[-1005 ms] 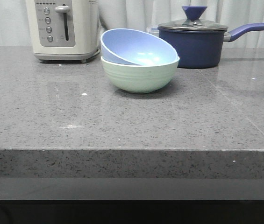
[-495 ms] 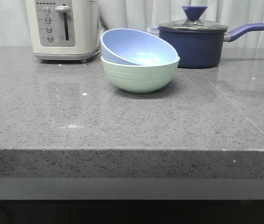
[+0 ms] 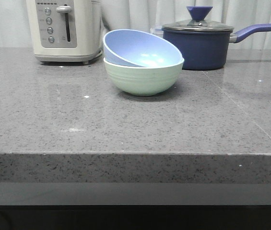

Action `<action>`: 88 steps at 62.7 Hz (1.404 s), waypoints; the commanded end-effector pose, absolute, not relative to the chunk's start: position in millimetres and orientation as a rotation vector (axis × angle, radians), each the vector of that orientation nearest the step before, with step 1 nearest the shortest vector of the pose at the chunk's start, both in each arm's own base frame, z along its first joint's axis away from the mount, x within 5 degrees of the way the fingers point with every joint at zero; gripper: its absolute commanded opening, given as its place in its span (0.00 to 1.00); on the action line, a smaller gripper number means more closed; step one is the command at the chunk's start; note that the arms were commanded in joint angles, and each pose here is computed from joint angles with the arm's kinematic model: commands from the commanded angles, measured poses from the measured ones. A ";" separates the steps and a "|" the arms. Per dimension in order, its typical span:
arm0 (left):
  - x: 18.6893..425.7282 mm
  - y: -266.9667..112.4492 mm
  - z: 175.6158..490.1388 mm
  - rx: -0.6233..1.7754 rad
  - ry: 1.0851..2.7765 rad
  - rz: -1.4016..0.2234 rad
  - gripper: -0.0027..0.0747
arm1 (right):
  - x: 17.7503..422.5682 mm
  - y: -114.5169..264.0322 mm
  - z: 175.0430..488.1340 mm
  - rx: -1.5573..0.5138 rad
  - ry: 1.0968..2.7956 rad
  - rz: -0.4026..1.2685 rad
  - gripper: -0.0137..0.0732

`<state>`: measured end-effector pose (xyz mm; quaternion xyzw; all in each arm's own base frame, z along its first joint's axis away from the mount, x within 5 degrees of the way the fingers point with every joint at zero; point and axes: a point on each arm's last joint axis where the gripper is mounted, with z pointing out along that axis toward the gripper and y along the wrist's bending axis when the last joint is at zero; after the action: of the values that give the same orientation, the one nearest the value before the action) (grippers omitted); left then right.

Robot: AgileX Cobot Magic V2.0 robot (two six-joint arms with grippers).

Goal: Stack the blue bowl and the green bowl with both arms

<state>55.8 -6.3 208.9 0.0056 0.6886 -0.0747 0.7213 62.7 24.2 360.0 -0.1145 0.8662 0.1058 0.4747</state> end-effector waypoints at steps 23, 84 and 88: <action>53.9 -5.6 215.4 0.002 1.425 -0.172 0.01 | 57.5 4.8 274.0 -0.032 1.573 0.085 0.10; 53.9 -5.6 215.4 0.002 1.425 -0.172 0.01 | 53.9 -0.7 212.3 0.035 1.451 0.019 0.10; 53.9 -5.6 215.4 0.002 1.425 -0.172 0.01 | 53.9 -0.7 212.3 0.035 1.451 0.019 0.10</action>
<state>55.8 -6.3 208.9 0.0056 0.6886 -0.0747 0.7213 56.7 0.3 197.7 0.0165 0.7089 0.0174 0.7049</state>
